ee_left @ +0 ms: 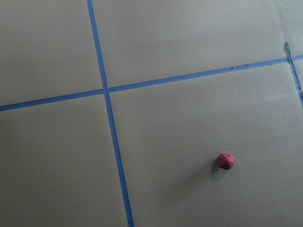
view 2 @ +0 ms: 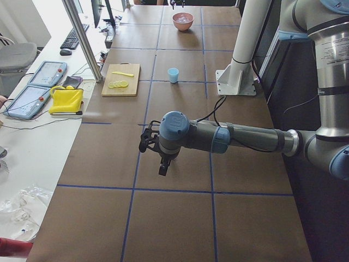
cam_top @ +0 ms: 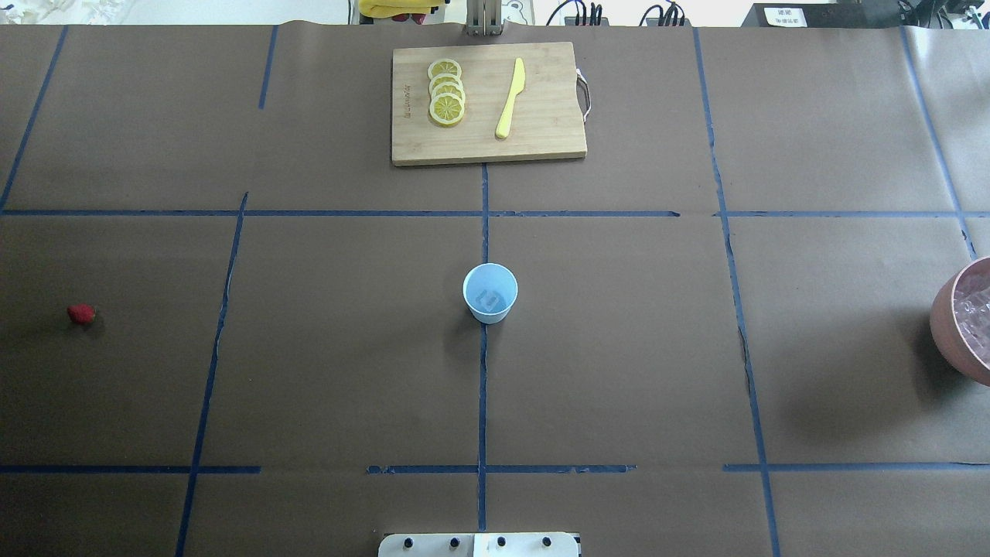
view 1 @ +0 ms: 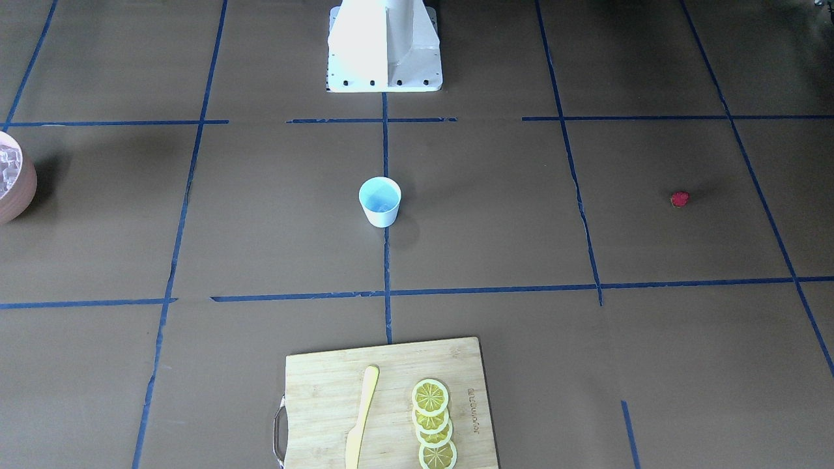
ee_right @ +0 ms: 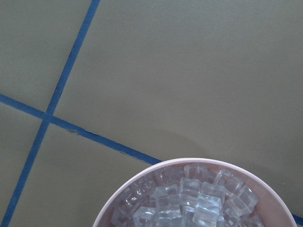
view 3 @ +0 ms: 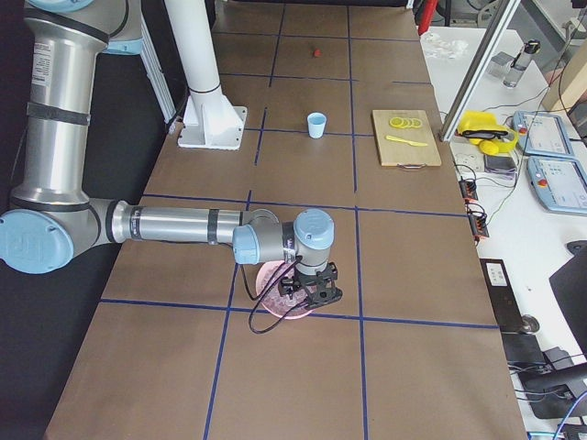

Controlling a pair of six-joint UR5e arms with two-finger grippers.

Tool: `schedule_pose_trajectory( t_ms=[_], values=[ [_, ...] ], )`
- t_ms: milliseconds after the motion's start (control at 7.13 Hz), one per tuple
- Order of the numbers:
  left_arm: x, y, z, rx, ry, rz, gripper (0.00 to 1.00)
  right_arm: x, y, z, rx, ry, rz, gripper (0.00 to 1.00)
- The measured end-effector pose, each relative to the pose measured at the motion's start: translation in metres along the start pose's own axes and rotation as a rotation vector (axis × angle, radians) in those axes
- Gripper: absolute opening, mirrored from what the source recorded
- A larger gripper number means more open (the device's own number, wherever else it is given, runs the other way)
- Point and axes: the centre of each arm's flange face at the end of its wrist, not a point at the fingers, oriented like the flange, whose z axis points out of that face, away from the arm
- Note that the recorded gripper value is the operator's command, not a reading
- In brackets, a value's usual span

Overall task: Put ice and strawberries in cup
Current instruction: 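Grasp another ice cube from the pink bowl with the right gripper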

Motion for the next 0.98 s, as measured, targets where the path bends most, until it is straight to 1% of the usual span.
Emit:
schedule_pose_trajectory(
  t_ms=[281,982],
  values=[
    [0.000,0.000,0.000,0.000,0.000,0.002,1.00,0.008,-0.006,0.008,-0.004,-0.001,0.015,0.97],
    [0.003,-0.001,-0.002,0.005,0.000,0.006,1.00,0.022,-0.010,0.021,-0.020,-0.015,0.000,0.95]
  ],
)
